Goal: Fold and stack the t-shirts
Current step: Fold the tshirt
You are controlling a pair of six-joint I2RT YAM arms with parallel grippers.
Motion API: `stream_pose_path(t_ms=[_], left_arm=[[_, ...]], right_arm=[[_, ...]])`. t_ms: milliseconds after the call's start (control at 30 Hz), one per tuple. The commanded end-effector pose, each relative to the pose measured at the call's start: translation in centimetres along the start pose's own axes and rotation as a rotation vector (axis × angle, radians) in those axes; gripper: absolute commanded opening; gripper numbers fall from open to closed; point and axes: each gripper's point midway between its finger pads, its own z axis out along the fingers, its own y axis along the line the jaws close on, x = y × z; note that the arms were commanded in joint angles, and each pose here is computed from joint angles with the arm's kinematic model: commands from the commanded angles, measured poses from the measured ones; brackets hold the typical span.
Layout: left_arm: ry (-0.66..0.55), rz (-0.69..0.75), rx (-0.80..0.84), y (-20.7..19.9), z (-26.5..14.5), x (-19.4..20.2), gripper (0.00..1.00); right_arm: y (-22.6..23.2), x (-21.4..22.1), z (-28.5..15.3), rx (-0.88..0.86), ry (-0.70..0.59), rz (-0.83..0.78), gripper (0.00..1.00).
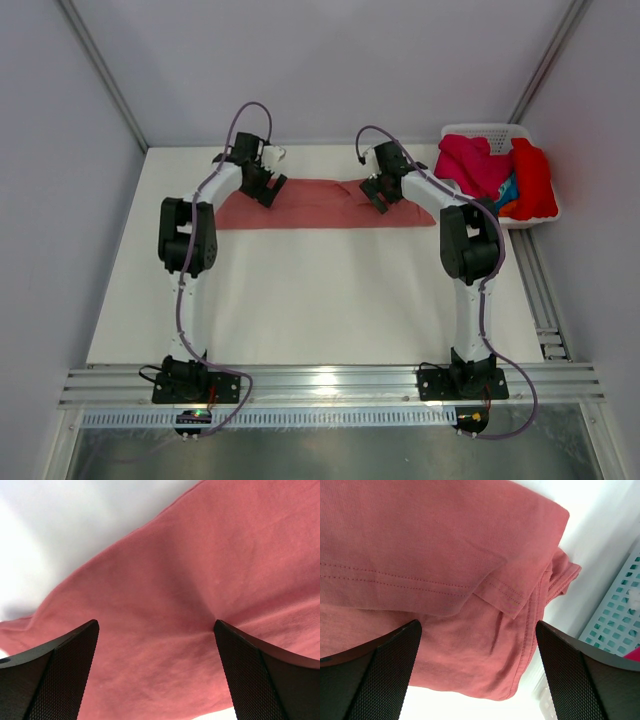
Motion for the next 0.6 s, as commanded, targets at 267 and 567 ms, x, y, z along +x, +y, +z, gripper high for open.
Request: stream_pose_path(t_ms=[267,567], left_arm=[[-0.057,0.044,-0.181,4.7,-2.2,-1.9,0.99],[0.054,0.099,-0.275,6.3,-1.0,1.4,0.99]], right_arm=[[-0.9,-1.1,-2.4,0.019,-0.037,0.032,0.99],[-0.6,-0.5,-1.9,0.014,-0.009,0.011,0.99]])
